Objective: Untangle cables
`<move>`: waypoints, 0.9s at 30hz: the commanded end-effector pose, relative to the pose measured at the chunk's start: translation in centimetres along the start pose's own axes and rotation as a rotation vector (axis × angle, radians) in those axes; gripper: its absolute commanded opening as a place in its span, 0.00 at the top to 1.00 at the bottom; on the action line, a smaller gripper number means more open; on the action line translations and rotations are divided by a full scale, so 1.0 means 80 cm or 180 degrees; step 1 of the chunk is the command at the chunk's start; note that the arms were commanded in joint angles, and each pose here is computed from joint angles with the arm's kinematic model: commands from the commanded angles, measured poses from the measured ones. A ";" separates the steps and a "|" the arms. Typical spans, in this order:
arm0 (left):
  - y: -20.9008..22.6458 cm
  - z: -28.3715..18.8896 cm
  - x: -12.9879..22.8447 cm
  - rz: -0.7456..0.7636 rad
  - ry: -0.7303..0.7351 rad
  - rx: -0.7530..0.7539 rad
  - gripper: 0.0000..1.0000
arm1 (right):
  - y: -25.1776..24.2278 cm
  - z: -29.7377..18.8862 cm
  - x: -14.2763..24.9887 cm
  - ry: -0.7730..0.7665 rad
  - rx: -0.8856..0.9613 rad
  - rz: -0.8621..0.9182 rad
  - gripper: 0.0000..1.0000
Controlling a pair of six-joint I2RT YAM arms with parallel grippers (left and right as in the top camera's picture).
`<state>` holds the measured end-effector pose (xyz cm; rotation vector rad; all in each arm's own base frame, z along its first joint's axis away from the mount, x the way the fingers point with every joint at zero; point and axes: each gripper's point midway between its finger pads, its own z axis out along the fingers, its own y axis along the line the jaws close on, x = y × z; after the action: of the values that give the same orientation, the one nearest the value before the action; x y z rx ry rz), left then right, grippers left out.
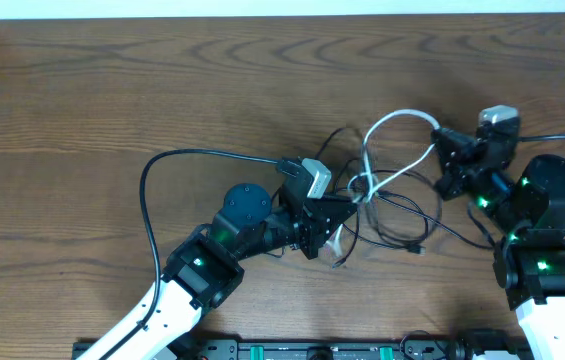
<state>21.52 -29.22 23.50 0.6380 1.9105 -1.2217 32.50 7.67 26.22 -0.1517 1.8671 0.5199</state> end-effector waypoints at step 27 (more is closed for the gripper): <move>0.038 0.022 0.008 -0.0098 0.0036 -0.0338 0.45 | 0.071 -0.014 0.002 0.0060 -0.1066 -0.0387 0.99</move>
<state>23.35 -29.24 21.26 0.5733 1.9800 -1.1448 30.62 10.97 26.95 -0.4077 1.8042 0.6525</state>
